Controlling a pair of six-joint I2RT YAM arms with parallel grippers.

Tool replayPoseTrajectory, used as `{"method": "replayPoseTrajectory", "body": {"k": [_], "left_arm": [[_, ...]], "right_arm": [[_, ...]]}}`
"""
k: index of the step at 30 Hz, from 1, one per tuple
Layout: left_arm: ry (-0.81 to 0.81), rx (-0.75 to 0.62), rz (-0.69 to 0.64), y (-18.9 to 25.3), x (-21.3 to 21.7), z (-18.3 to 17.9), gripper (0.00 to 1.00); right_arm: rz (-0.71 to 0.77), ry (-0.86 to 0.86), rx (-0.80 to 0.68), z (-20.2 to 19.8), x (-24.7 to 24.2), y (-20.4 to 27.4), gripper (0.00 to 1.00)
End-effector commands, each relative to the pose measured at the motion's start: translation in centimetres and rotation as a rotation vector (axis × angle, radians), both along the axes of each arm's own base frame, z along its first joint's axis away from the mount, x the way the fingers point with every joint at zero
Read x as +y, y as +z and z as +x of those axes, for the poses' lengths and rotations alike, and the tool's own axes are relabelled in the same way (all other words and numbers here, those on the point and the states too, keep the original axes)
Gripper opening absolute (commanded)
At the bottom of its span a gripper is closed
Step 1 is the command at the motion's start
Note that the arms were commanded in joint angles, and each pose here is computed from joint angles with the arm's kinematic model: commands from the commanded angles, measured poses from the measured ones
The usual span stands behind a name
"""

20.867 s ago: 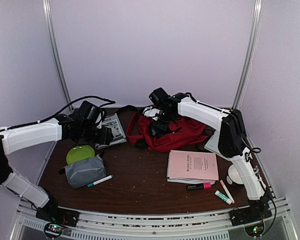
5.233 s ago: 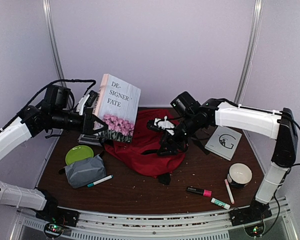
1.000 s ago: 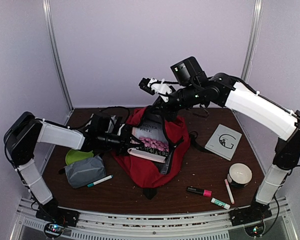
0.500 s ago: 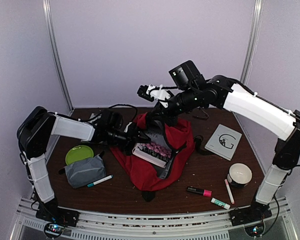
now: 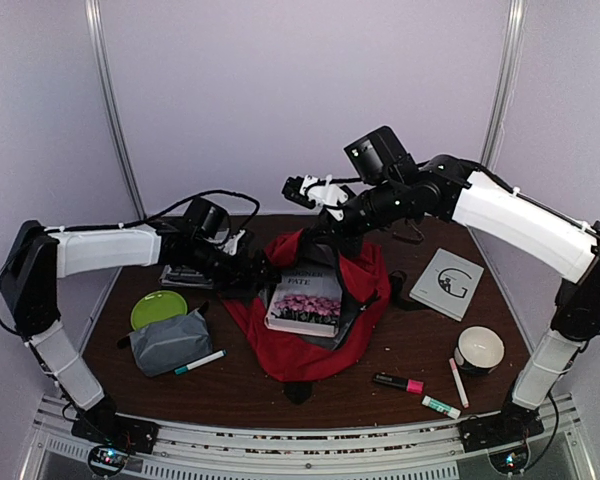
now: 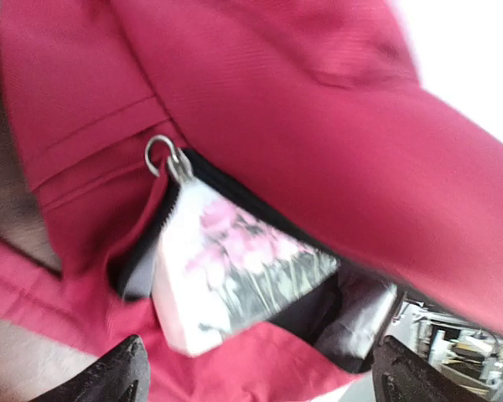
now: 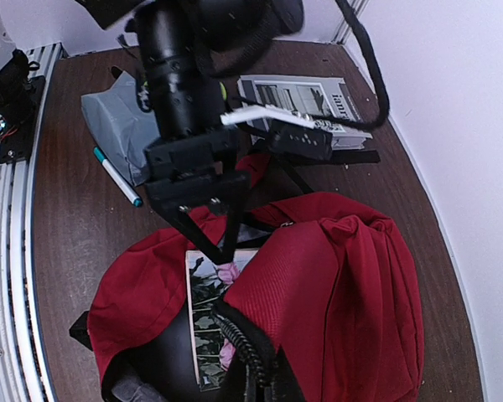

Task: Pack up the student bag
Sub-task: Place the book in the largest pocket of the bag, then adjust the book in the largest pocket of the bag.

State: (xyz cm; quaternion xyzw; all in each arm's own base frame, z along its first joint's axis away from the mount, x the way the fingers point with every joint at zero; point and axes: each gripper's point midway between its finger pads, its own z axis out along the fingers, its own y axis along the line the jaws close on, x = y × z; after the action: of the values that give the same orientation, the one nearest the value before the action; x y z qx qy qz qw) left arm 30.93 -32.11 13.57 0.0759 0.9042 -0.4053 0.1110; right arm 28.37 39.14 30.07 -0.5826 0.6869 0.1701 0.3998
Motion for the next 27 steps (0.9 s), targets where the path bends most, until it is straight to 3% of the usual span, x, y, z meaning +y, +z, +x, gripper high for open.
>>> {"method": "replayPoseTrajectory", "body": {"k": [1, 5, 7, 9, 10, 11, 19, 27], "left_arm": [[-0.017, -0.160, 0.054, 1.9, 1.5, -1.7, 0.95], [-0.031, -0.335, 0.201, 1.8, 3.4, -3.7, 0.90], [-0.050, -0.456, 0.285, 1.4, 4.1, -5.0, 0.79], [-0.088, -0.581, 0.270, 1.7, 3.4, -6.6, 0.51], [-0.097, -0.642, 0.244, 2.2, 2.8, -7.1, 0.31], [-0.110, -0.677, 0.256, 2.0, 2.7, -7.6, 0.02], [-0.345, -0.845, 0.461, -2.5, 0.3, -8.7, 0.00], [-0.379, -0.925, 0.632, -4.3, -3.0, -4.4, 0.00]], "right_arm": [[0.069, -0.037, -0.071, 0.7, -0.6, 3.3, 0.00], [0.063, -0.047, -0.072, 0.8, -0.8, 3.1, 0.00], [0.064, -0.037, -0.074, 0.6, -1.0, 3.1, 0.00], [0.062, -0.035, -0.071, 0.4, -1.1, 2.9, 0.00], [0.061, -0.037, -0.069, 0.4, -1.1, 2.9, 0.00], [0.058, -0.038, -0.067, 0.5, -1.1, 2.8, 0.00], [0.060, -0.029, -0.041, 0.5, -0.6, 2.6, 0.00], [0.078, 0.008, -0.030, -0.3, -0.4, 3.3, 0.00]]}}
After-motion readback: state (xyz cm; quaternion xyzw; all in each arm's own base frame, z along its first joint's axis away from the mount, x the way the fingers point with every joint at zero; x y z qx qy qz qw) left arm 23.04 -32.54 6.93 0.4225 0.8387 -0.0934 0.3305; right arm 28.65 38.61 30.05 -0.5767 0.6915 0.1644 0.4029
